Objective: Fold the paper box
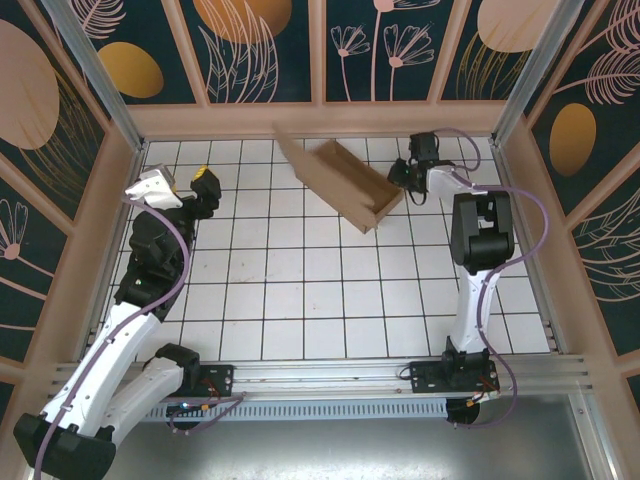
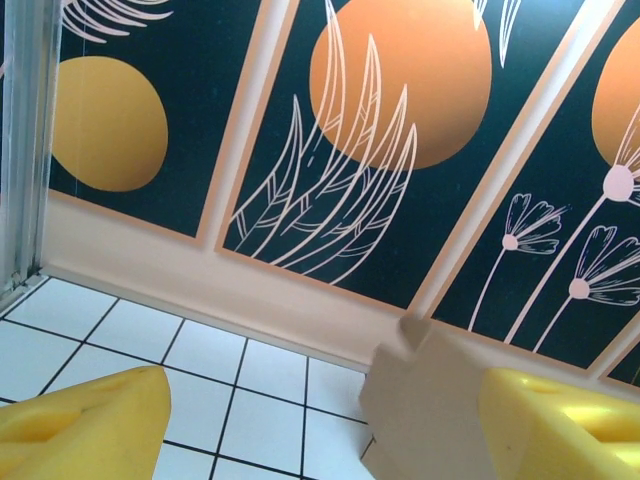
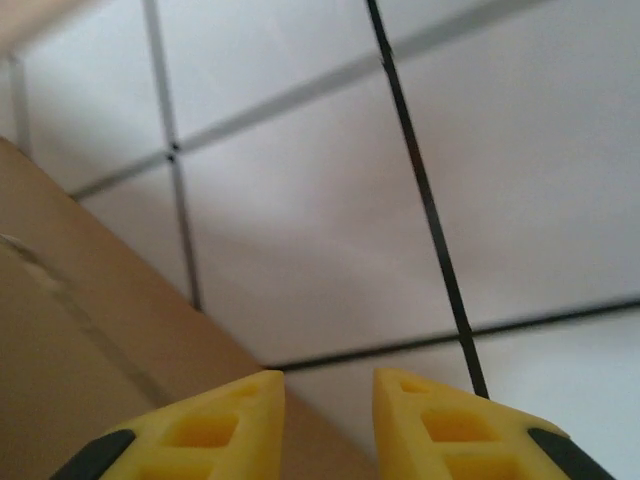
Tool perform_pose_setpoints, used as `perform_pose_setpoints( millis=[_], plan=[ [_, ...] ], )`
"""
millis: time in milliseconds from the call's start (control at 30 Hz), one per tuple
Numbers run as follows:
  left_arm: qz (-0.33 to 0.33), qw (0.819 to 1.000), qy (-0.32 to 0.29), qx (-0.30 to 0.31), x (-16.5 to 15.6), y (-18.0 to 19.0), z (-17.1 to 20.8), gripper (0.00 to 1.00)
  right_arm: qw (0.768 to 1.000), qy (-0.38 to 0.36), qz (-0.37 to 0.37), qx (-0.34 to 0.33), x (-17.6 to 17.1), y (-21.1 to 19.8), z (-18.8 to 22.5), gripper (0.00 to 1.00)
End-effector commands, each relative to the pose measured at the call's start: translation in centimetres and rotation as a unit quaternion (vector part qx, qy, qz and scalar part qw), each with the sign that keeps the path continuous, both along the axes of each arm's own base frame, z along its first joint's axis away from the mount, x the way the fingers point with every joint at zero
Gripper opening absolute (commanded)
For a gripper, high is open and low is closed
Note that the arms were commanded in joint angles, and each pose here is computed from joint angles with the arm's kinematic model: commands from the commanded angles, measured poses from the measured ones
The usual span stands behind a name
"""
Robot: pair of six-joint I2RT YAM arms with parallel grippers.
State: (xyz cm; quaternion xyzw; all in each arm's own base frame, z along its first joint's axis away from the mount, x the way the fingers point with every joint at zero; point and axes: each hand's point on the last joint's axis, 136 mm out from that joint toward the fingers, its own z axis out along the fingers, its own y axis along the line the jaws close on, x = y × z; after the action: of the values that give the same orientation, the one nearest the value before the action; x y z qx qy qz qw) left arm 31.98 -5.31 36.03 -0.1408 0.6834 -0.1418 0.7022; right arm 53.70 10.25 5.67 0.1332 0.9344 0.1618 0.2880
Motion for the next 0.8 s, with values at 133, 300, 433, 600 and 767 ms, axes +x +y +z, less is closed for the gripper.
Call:
perform_pose_setpoints(
  millis=[133,300,433,600,767],
  plan=[
    [0.004,1.000,0.005,0.003,0.1,0.0,-0.3,0.80,0.994,0.074,0.019,0.080,-8.8,3.6,-2.3,0.38],
    [0.002,1.000,0.002,0.001,0.0,0.0,0.0,0.80,0.983,0.102,0.071,0.138,-16.9,8.5,-1.9,0.43],
    [0.002,1.000,0.000,0.000,-0.1,0.0,0.1,0.80,0.972,0.087,0.140,0.168,-21.2,11.8,0.6,0.50],
    [-0.004,1.000,0.002,-0.002,0.1,-0.3,0.0,0.81,0.992,0.011,0.100,0.071,-18.7,8.5,3.4,0.59],
    [-0.001,1.000,0.000,-0.001,-0.1,-0.1,0.0,0.81,0.998,-0.022,0.049,0.025,-14.9,6.4,3.8,0.63]
  ],
)
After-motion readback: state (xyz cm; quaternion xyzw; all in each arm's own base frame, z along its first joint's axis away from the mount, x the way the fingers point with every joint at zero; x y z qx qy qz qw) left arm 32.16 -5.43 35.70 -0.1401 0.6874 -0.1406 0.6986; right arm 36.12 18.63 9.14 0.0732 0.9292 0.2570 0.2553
